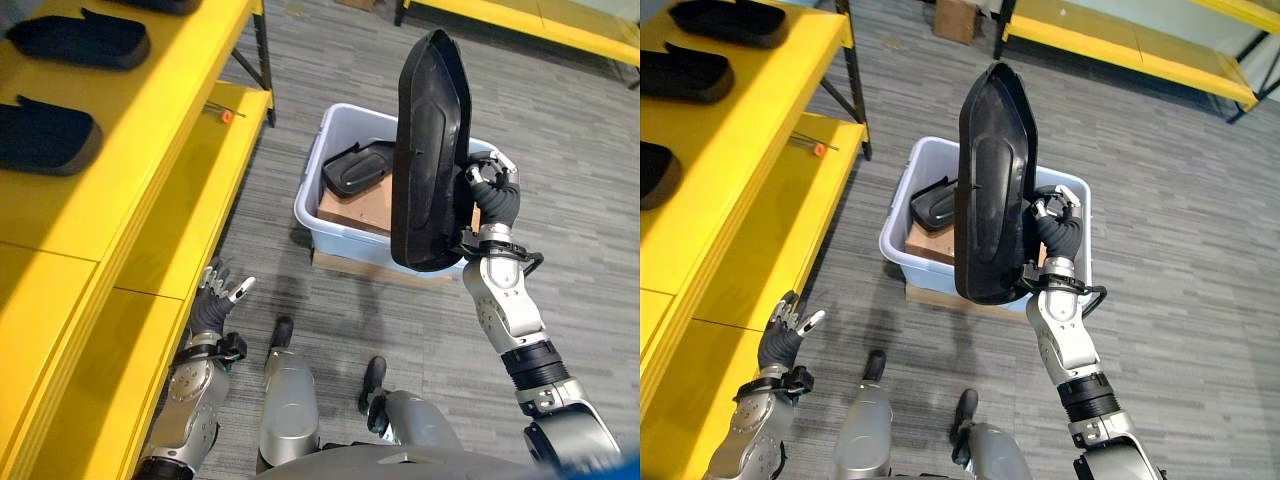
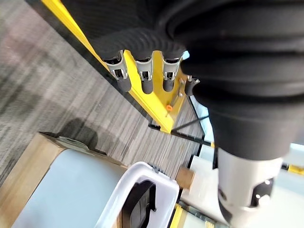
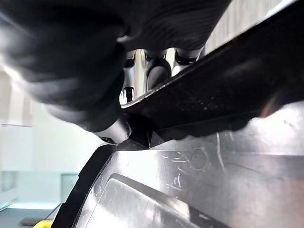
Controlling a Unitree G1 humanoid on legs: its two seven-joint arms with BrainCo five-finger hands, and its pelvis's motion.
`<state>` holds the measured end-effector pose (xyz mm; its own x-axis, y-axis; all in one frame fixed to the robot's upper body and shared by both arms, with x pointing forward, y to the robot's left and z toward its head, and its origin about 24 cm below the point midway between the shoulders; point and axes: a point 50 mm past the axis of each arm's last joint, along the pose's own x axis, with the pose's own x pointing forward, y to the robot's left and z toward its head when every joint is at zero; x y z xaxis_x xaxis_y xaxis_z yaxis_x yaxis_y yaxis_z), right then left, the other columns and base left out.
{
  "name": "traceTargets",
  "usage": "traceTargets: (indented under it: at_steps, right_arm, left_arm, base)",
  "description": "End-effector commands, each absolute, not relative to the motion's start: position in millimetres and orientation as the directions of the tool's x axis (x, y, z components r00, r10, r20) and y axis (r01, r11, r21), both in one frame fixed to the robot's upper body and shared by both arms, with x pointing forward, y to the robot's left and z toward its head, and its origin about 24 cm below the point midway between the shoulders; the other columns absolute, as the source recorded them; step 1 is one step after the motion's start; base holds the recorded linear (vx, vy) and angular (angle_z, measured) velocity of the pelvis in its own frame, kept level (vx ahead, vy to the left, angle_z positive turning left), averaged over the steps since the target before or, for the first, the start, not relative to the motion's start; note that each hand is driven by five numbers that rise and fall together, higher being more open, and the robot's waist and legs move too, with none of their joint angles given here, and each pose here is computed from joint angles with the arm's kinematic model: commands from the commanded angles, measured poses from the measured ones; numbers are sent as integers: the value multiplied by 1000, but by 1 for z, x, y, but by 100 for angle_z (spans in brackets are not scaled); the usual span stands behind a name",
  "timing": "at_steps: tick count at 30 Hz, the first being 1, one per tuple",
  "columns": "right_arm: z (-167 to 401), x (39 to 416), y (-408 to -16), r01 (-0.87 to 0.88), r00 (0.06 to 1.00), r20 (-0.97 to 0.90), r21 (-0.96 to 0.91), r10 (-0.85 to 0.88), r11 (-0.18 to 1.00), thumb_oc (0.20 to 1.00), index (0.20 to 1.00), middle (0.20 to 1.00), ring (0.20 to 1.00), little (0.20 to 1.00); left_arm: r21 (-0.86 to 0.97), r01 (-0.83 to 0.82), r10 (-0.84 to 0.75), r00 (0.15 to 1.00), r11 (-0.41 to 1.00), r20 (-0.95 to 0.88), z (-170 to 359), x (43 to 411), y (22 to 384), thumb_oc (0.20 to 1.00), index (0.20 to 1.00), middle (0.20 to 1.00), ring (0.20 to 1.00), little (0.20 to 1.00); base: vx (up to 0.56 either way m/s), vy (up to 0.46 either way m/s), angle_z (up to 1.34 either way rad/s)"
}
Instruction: Move parts from the plastic box to the shelf.
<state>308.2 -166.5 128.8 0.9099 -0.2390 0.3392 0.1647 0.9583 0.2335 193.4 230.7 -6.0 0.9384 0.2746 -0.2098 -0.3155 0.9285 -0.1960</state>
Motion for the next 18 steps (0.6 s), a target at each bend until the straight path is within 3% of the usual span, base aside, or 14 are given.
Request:
traceTargets:
  at_steps: [1, 10, 18]
  right_arm:
    - [163, 310, -171, 109, 839, 478, 319, -259, 941, 200, 200, 200, 200, 200]
    - [157, 297, -199, 192, 828, 481, 240, -288, 952, 200, 200, 200, 200, 200]
    - [128, 283, -210, 225, 870, 380, 258, -313, 940, 200, 200, 200, 200, 200]
  left_arm:
    - [-213, -282, 240, 949, 936, -203, -5, 195, 227, 1000, 1000, 1000, 1000, 1000]
    - [-237, -213, 168, 966, 948, -197, -8, 203, 209, 1000, 1000, 1000, 1000, 1000]
    - [-232, -144, 115, 984, 962, -135, 6, 206, 208, 1000, 1000, 1000, 1000, 1000]
  base:
    - [-61, -93, 34]
    - [-91, 1, 102]
    - [72, 271, 71]
